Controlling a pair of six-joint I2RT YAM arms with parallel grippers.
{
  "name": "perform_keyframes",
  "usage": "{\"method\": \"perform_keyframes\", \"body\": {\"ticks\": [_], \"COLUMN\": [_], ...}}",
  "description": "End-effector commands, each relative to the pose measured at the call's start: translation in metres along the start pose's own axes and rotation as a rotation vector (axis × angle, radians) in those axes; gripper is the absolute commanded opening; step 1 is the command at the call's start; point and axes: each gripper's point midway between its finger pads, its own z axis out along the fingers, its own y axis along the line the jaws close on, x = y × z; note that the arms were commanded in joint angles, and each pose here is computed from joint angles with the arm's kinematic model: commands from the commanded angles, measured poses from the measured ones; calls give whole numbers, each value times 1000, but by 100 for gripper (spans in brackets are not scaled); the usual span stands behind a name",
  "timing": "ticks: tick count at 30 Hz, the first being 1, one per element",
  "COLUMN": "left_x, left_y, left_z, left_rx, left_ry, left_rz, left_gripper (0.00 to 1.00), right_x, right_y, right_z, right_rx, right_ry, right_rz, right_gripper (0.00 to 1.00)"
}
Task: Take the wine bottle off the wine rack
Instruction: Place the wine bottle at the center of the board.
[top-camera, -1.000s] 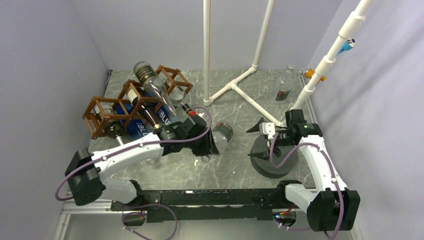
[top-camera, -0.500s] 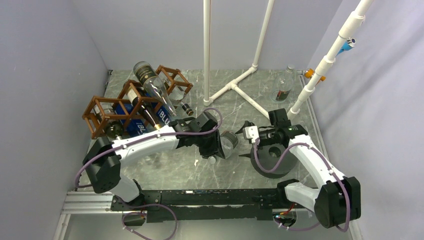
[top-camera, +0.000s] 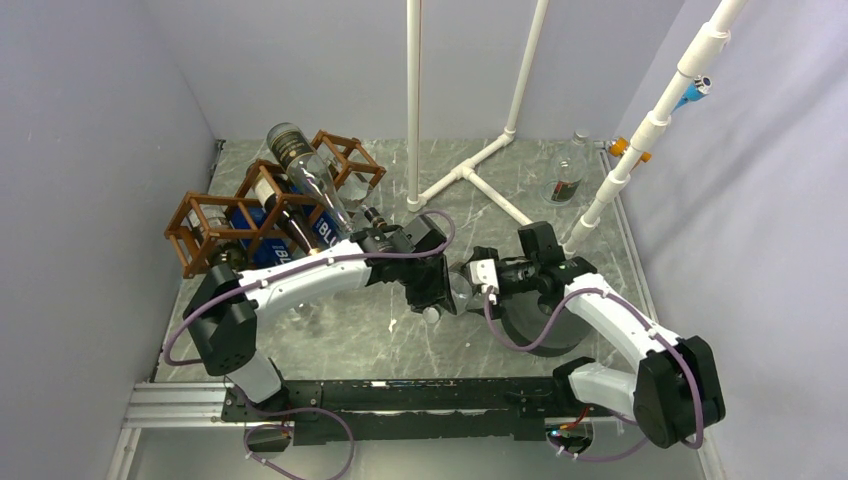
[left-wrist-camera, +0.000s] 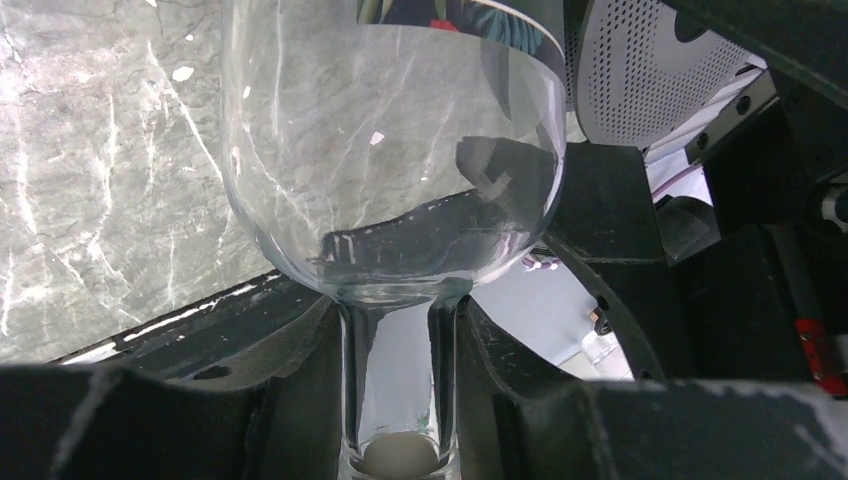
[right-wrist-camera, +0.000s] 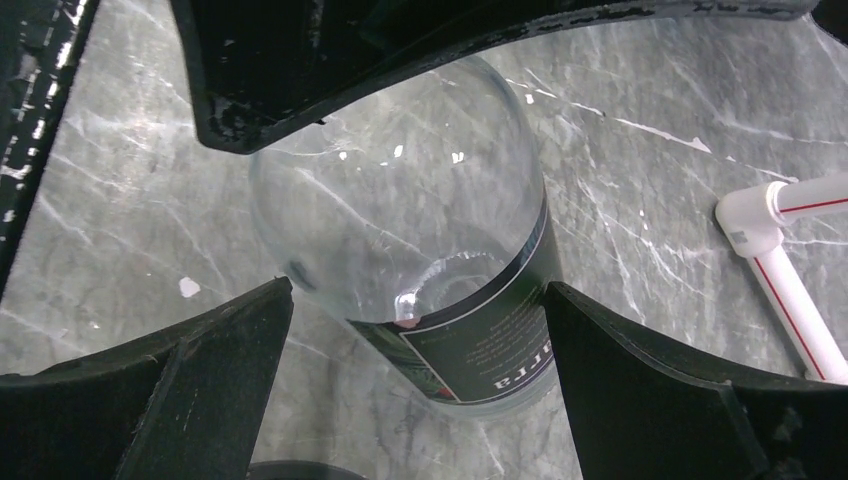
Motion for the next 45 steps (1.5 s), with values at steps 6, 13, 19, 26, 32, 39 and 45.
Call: {"method": "perform_keyframes", "body": {"ticks": [6, 13, 19, 26, 32, 39, 45], "left_x": [-14, -17, -17, -17, -20, -25, -29], "left_y": [-73, -77, -79, -78, -73, -74, -71], "left_z": [-28, -31, -39, -43, -43, -53, -54], "left_rx": [236, 261, 309, 366, 386, 434, 468], "left_ry": [-30, -18, -3, 5, 8, -28, -47], "left_rz": [129, 151, 172, 189, 188, 229, 251], "left_gripper": [24, 33, 46, 60, 64, 75, 80], "right_x": [12, 17, 20, 18, 18, 16, 17], "right_y": [0, 8, 8, 9, 8, 9, 8], "right_z": [13, 17, 17, 15, 14, 11, 10], "right_rx": [1, -32, -29, -43, -42, -72, -84], "right_ry": [22, 22, 24, 8, 2, -9, -12], "right_rz": [37, 74, 95, 123, 137, 181, 212], "right_gripper": [99, 95, 96, 96, 96, 96, 96]}}
